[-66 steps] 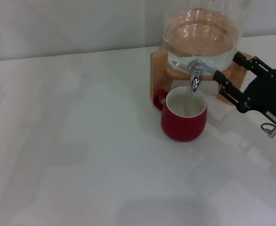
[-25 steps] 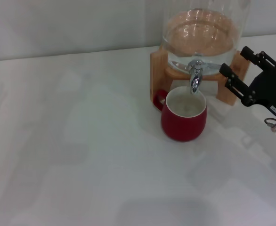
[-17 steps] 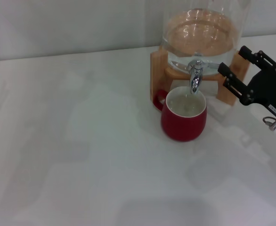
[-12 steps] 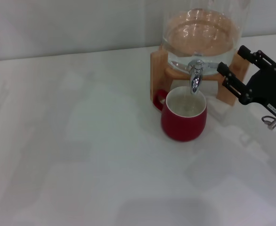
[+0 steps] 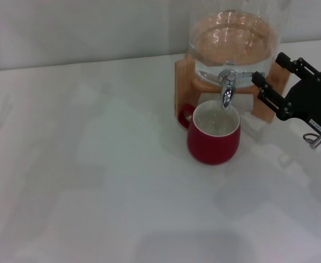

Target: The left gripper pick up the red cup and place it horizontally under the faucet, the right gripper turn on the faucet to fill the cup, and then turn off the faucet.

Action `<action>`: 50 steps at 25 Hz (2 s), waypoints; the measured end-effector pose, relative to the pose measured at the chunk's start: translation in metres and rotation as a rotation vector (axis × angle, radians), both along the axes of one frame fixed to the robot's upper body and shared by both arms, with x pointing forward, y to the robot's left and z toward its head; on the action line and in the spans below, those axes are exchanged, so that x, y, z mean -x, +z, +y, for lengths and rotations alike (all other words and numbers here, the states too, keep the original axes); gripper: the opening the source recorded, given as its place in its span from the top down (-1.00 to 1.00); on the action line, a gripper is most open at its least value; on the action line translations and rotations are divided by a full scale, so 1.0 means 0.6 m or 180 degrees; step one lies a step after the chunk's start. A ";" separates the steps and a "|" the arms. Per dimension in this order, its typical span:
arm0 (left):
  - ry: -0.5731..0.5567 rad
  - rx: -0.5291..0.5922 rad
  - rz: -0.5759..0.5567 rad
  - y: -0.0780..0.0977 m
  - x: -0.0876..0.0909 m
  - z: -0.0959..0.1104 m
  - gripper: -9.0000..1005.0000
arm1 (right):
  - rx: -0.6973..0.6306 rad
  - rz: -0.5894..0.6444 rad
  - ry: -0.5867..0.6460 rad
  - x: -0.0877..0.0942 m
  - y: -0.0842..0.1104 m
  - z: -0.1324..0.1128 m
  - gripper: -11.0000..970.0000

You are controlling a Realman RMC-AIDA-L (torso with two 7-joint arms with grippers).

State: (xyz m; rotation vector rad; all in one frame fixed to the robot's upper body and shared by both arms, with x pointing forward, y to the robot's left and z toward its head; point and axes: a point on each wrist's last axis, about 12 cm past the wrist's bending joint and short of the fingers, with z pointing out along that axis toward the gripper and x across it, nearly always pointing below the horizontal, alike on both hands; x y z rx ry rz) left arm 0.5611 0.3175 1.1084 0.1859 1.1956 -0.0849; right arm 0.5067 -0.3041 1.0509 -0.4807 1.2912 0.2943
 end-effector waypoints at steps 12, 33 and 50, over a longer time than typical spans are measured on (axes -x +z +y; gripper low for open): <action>0.0000 0.0000 0.0011 -0.002 0.001 0.000 -0.77 | 0.0004 -0.0001 -0.0014 0.000 0.000 -0.001 -0.28; 0.0036 0.0011 0.0010 -0.003 0.004 0.005 -0.77 | -0.0202 -0.0084 -0.0417 0.075 -0.013 -0.053 -0.28; 0.0239 0.0400 0.0175 -0.062 0.041 0.016 -0.77 | -0.0151 -0.0032 -0.1367 0.020 -0.003 -0.112 -0.28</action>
